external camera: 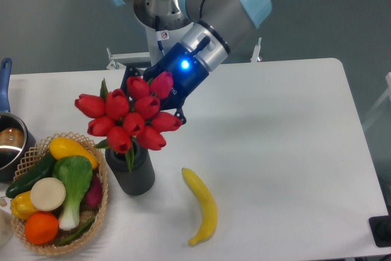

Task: Pick up the flowers from the vase
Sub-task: 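Lift the gripped tulips straight up out of the grey vase, then carry the tulip bunch away from the vase over the open table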

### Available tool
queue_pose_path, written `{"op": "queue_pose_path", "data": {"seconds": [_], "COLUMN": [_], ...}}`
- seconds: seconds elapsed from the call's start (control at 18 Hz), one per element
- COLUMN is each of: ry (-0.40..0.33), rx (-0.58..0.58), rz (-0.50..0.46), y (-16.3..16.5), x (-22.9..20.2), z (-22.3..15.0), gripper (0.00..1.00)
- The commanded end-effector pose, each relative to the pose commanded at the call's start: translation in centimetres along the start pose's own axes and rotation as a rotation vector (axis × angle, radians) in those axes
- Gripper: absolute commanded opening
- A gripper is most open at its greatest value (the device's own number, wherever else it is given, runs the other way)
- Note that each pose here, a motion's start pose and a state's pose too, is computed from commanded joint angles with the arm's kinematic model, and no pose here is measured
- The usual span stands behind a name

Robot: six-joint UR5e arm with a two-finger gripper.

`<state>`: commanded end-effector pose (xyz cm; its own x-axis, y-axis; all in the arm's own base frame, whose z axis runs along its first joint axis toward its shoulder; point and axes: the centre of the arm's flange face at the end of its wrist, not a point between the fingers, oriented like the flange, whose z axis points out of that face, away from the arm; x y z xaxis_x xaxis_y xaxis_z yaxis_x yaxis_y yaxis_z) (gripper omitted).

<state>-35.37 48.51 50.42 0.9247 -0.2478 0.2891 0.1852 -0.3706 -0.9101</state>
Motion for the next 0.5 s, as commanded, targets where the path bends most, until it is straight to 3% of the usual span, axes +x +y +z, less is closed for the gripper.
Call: {"op": "queue_pose_path", "data": {"seconds": [0.22, 0.5], "ry": [-0.078, -0.226], "rx": [0.021, -0.027], "rz": [0.112, 0.241], "y": [-1.3, 1.1], "x": [-1.8, -5.4], "z": [-3.9, -9.4], "gripper": [0.0, 0.0]}}
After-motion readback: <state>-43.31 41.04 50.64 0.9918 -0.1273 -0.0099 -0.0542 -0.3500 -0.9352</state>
